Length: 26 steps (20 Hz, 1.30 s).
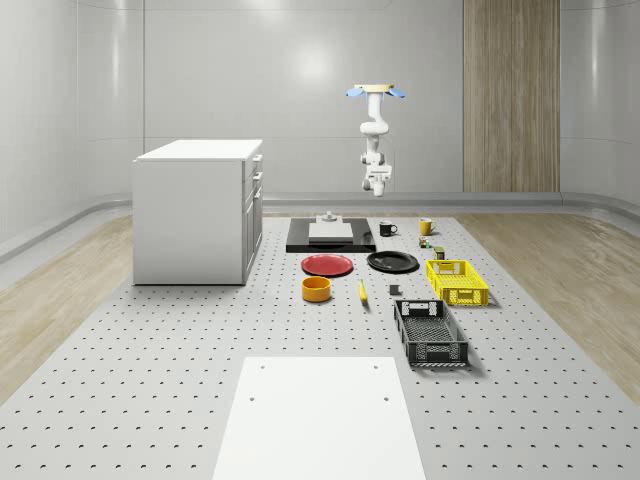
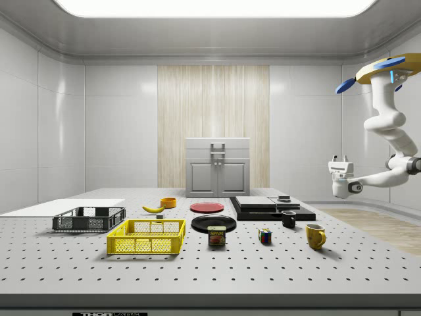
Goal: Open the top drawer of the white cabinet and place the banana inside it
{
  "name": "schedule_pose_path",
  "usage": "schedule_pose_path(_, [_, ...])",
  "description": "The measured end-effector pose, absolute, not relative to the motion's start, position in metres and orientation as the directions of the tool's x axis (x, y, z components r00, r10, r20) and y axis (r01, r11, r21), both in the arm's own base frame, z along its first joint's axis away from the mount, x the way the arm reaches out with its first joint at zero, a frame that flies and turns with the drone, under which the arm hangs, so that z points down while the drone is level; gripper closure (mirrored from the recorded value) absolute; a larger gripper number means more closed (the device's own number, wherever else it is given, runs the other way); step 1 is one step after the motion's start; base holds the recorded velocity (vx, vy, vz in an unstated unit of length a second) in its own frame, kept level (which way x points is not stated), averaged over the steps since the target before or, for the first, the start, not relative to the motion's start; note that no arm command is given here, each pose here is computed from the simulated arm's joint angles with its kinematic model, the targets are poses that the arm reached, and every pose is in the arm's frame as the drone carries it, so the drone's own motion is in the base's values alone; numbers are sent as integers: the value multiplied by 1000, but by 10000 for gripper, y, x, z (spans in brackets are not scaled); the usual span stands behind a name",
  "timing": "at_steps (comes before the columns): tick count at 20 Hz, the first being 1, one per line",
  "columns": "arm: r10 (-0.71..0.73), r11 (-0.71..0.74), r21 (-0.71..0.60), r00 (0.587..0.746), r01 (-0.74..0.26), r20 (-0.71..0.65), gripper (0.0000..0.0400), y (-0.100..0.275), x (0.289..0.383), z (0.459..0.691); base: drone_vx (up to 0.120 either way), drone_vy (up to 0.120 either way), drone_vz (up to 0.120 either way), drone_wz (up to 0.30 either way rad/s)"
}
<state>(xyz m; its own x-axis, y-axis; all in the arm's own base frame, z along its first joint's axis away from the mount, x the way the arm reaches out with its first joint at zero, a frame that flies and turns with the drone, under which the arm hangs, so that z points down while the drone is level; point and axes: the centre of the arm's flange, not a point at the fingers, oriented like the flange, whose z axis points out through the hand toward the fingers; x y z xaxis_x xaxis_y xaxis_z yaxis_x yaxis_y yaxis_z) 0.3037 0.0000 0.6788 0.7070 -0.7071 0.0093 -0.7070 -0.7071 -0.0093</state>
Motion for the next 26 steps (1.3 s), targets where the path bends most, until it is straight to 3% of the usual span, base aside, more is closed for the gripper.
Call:
schedule_pose_path(21, [-708,-706,-30,706,-707,11,0,-12,3035,6912,0,0,0,0])
schedule_pose_path(23, [-677,-669,-234,708,-706,-201,0,-297,3038,6858,60,-60,0,0])
schedule_pose_path(26, [-516,-506,-499,711,-703,-479,0,-682,3046,6624,120,-120,67,0])
